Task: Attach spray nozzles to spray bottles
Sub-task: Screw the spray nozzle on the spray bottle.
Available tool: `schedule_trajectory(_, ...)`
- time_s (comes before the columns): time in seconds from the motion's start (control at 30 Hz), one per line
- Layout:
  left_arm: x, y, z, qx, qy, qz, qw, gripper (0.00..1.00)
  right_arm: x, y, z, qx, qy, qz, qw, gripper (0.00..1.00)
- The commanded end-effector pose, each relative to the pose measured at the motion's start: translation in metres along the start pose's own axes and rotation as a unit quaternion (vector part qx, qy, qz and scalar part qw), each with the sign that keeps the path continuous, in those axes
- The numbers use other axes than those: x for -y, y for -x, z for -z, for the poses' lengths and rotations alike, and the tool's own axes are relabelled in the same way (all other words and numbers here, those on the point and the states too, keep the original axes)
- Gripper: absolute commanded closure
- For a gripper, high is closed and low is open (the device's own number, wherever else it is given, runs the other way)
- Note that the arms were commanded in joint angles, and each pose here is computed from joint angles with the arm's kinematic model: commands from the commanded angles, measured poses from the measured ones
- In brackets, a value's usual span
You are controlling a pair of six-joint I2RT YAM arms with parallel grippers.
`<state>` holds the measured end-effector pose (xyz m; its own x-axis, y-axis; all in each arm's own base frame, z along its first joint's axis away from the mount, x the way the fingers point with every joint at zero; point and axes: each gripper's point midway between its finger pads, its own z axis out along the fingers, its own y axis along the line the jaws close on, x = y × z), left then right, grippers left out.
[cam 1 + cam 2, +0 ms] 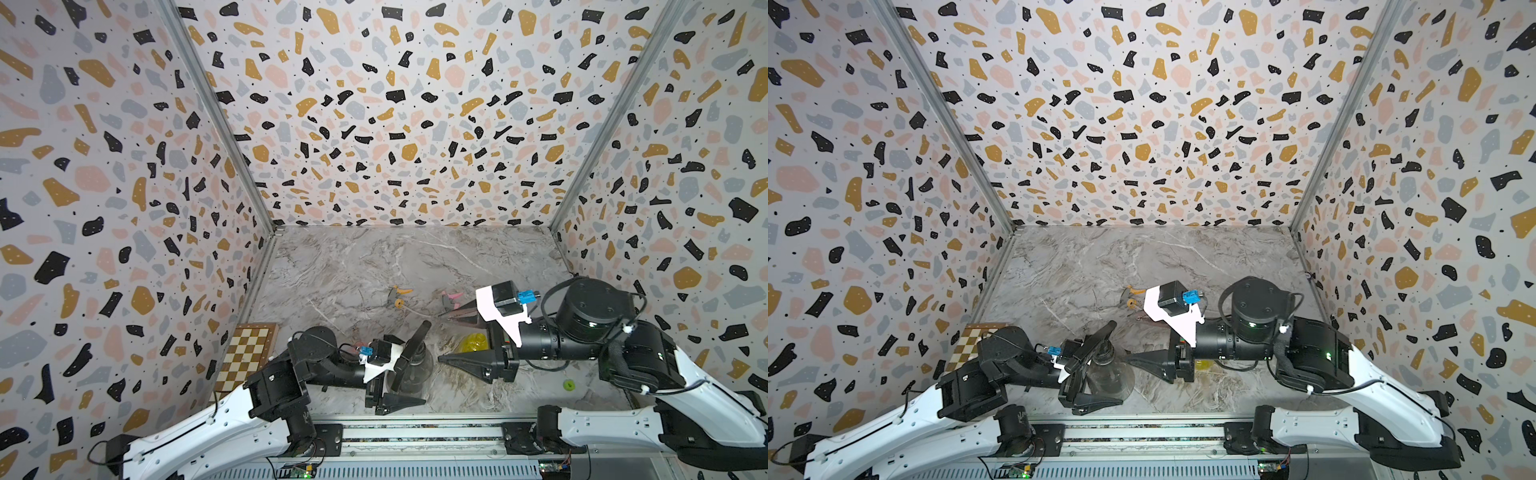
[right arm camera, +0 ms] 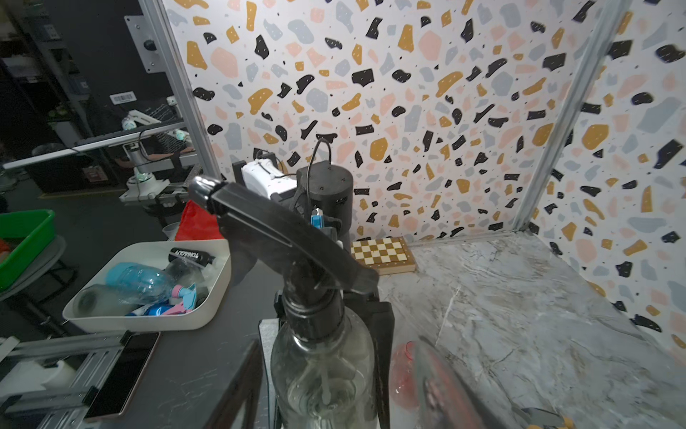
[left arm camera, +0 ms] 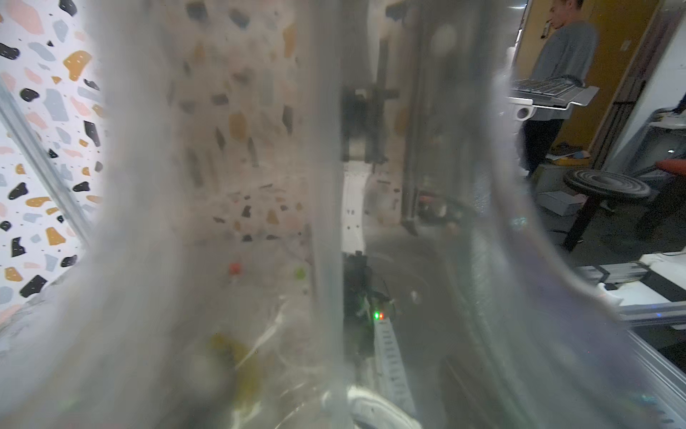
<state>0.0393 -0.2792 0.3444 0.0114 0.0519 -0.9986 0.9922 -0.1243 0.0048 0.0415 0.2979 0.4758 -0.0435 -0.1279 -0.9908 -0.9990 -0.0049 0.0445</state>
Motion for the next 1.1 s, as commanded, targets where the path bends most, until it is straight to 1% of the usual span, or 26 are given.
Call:
schedule_trajectory(0.0,0.015,0.033,0.008,0.04,-0.029,-0.022,0.999,1.0,-0.02,0.012,0.004,0.024,0.062,0.018,0.998,0.35)
schedule_trajectory(0.33,0.012,0.031,0.008,0.034,-0.02,-0.019,0.999,1.0,-0.025,0.01,-0.014,0.017,0.1,0.015,0.995,0.4)
schedule_trajectory(0.47,0.011,0.03,0.008,0.032,-0.018,-0.019,0.999,1.0,-0.025,0.009,-0.02,0.015,0.108,0.013,0.994,0.41)
schedule_trajectory(0.9,0.001,0.028,0.007,0.029,0.01,-0.018,0.999,1.0,-0.022,0.009,-0.027,0.019,0.107,-0.001,0.994,0.47)
schedule_trajectory(1.07,-0.001,0.03,0.007,0.031,0.017,-0.019,0.999,1.0,-0.02,0.008,-0.027,0.018,0.101,-0.005,0.995,0.52)
